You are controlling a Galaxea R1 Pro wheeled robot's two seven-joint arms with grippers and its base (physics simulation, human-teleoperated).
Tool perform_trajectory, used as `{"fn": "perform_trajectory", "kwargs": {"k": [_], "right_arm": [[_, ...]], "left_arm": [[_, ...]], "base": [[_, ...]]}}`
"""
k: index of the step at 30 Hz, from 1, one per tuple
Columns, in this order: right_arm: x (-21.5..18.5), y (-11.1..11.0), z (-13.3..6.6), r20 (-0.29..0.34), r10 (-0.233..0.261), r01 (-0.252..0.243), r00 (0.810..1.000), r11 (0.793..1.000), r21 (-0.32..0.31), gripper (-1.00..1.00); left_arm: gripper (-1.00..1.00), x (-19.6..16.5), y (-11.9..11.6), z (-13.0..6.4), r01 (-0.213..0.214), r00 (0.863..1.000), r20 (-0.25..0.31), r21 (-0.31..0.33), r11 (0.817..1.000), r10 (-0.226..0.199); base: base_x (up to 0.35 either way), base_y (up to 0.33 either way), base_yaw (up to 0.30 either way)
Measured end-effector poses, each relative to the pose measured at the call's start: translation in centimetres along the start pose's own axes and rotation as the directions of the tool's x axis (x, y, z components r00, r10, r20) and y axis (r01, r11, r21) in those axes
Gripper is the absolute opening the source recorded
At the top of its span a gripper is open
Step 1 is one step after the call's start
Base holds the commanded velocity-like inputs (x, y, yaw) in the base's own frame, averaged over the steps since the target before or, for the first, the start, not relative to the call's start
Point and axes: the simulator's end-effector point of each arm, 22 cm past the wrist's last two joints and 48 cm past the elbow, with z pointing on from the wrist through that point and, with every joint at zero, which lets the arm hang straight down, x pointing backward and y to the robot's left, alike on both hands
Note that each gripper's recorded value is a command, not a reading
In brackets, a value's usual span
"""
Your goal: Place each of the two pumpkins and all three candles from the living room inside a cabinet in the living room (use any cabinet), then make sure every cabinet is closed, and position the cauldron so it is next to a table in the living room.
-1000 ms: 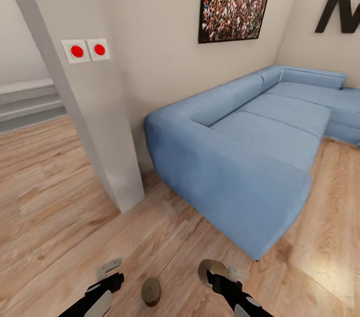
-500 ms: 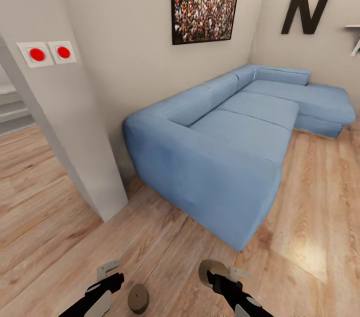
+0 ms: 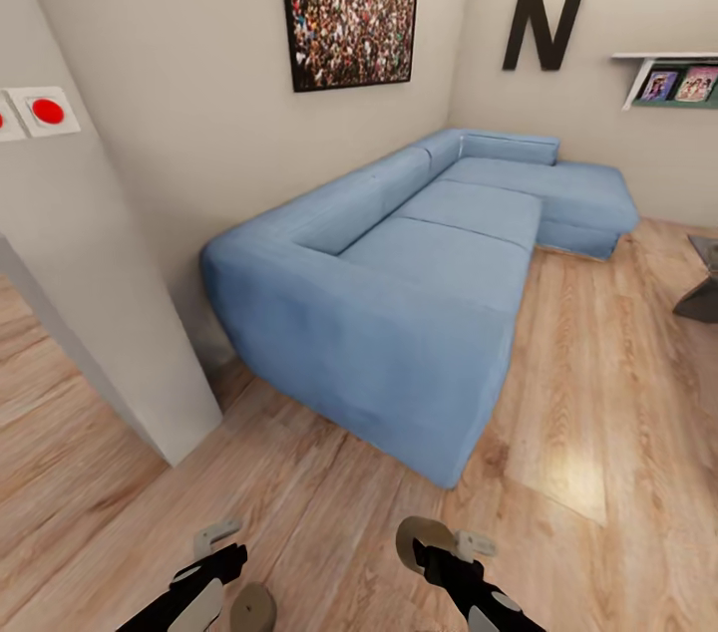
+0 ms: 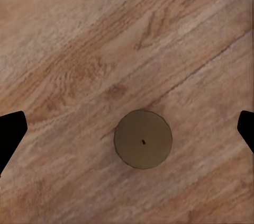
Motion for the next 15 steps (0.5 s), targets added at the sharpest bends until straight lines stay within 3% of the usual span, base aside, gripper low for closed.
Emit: {"fn": "perform_trajectory", "kwargs": {"k": [8,15], "right_arm": [[-0.16,0.07,-0.03,0.003,-0.001,0.001,1.0,1.0,-0.001,-1.0],[-0.16,0.06,-0.04,0.003,-0.001,0.001,1.0,1.0,-0.001,-1.0]], "left_arm": [[1.0,-0.09,-0.02,-0.07,0.001,1.0,0.002,0.001,1.0,-0.001],[1.0,-0.14,-0.02,-0.07,0.002,1.0,0.003,0.001,1.0,-0.002]], "base": [[0.0,0.072,-0.253],[-0.02,0.119,-0.161]]}}
